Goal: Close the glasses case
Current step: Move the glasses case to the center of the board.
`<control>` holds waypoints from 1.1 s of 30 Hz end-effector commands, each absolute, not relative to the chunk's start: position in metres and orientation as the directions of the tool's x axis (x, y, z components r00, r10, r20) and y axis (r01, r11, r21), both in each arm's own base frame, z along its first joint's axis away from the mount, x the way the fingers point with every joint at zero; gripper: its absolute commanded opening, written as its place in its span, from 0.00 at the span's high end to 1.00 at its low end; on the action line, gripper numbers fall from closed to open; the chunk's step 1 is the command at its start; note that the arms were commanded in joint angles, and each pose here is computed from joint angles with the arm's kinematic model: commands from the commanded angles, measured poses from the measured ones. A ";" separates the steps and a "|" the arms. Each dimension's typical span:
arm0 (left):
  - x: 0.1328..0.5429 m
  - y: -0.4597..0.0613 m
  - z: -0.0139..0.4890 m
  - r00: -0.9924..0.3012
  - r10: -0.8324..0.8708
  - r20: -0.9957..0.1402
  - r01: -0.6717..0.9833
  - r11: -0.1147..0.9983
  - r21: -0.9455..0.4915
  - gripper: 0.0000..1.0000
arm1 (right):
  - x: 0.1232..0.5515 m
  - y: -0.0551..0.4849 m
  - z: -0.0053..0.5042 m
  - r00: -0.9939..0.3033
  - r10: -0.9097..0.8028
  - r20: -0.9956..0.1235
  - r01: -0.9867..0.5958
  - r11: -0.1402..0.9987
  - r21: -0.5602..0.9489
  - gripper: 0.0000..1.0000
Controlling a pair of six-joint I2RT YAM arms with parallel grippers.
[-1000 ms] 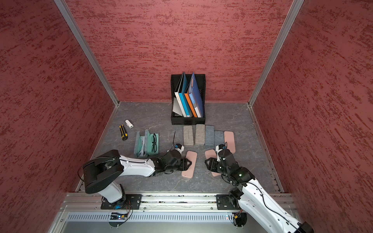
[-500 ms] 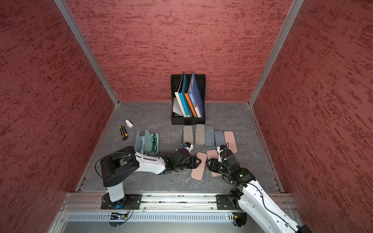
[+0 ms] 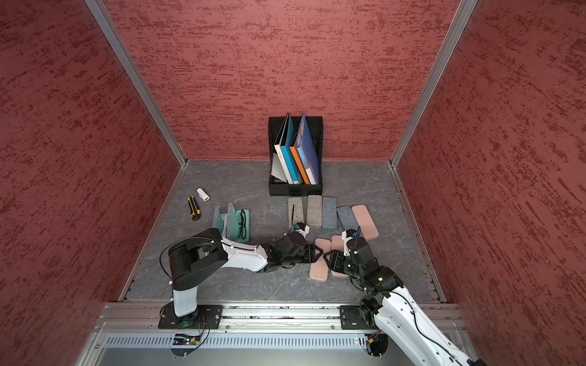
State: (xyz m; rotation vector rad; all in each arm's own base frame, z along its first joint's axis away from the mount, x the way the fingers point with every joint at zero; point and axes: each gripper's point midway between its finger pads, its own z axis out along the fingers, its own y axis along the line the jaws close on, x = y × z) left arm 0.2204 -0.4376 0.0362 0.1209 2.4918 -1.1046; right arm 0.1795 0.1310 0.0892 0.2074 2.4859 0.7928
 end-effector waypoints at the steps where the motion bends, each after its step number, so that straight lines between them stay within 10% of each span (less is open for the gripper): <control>1: 0.213 -0.417 -0.005 -0.934 -0.067 -0.352 0.174 0.774 -0.609 0.44 | 0.173 0.130 0.084 -0.866 0.276 -0.418 -0.019 0.816 0.577 0.49; 16: 0.215 -0.423 0.012 -0.901 -0.204 -0.383 0.130 0.716 -0.686 0.43 | 0.167 0.131 0.082 -0.865 0.294 -0.406 -0.012 0.798 0.602 0.49; 27: 0.201 -0.358 0.102 -0.773 -0.181 -0.608 0.271 0.772 -0.575 0.00 | 0.172 0.131 0.097 -0.849 0.290 -0.441 -0.040 0.798 0.601 0.47; 33: 0.168 -0.322 0.179 -0.650 -0.121 -0.750 0.425 0.760 -0.491 0.00 | 0.186 0.103 0.112 -0.788 0.364 -0.496 0.067 0.852 0.519 0.46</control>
